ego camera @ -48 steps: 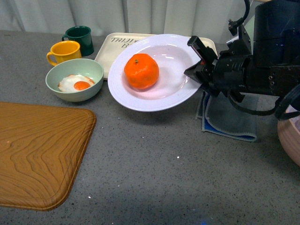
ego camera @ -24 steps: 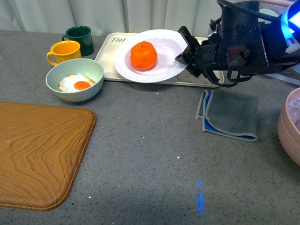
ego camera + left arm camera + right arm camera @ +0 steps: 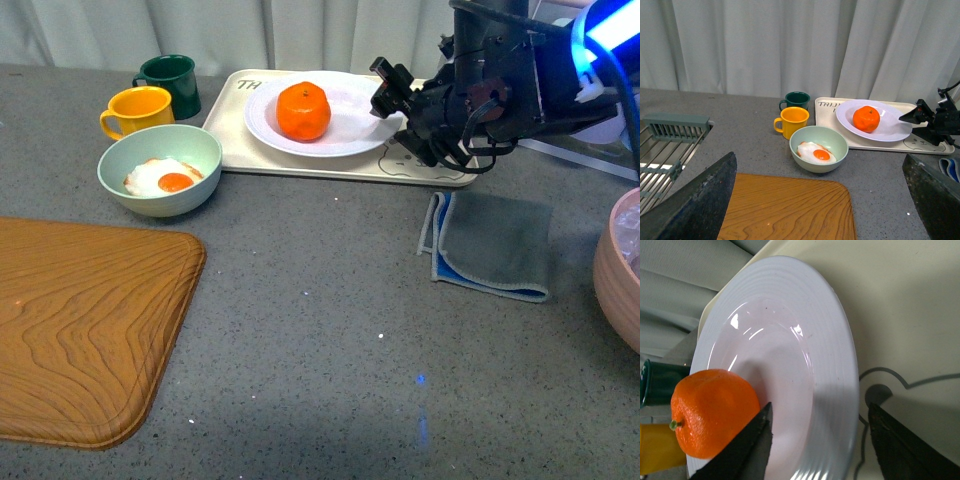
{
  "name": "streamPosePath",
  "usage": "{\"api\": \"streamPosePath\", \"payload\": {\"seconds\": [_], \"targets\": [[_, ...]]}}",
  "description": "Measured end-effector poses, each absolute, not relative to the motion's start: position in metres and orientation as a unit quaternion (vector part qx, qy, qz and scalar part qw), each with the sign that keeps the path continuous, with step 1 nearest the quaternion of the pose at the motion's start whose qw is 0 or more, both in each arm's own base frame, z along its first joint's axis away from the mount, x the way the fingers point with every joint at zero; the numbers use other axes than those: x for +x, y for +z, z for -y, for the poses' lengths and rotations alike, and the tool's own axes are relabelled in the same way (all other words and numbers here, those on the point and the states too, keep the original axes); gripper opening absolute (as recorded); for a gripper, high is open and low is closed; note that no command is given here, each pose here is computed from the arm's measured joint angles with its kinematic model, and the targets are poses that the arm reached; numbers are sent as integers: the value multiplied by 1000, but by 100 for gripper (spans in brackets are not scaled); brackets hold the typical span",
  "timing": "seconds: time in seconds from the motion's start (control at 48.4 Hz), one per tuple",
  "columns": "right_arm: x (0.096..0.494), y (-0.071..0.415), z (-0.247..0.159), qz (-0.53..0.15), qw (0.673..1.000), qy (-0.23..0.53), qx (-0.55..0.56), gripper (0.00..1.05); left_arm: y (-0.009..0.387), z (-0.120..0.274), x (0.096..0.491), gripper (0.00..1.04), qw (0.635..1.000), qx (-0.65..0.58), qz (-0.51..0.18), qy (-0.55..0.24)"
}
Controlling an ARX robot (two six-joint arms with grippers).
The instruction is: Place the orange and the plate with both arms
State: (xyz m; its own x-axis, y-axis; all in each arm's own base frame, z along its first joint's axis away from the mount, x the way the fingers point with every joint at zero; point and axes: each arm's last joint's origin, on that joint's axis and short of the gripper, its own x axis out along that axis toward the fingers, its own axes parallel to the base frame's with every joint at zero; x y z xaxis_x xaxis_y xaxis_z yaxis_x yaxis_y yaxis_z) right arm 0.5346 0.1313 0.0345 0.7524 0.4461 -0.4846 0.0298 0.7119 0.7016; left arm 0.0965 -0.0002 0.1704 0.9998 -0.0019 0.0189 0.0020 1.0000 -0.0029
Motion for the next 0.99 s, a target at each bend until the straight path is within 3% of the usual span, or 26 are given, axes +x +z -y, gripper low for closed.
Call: {"api": "streamPosePath", "payload": {"seconds": [0.248, 0.289, 0.413, 0.537, 0.661, 0.847, 0.888, 0.992], "targets": [[496, 78, -131, -267, 926, 95, 250, 96, 170, 0, 97, 98, 1000, -1, 9, -1], [490, 82, -132, -241, 939, 88, 229, 97, 170, 0, 97, 98, 1000, -1, 9, -1], [451, 107, -121, -63, 992, 16, 108, 78, 170, 0, 97, 98, 1000, -1, 9, -1], [405, 132, -99, 11, 999, 11, 48, 58, 170, 0, 97, 98, 1000, -1, 9, -1], [354, 140, -67, 13, 1000, 1, 15, 33, 170, 0, 97, 98, 1000, -1, 9, -1], [309, 137, -45, -9, 1000, -2, 3, 7, 170, 0, 97, 98, 1000, -1, 9, -1], [302, 139, -42, -8, 1000, 0, 2, 1, 170, 0, 97, 98, 1000, -1, 9, -1], [279, 143, -35, -6, 1000, 2, 1, 1, 170, 0, 97, 98, 1000, -1, 9, -1]]}}
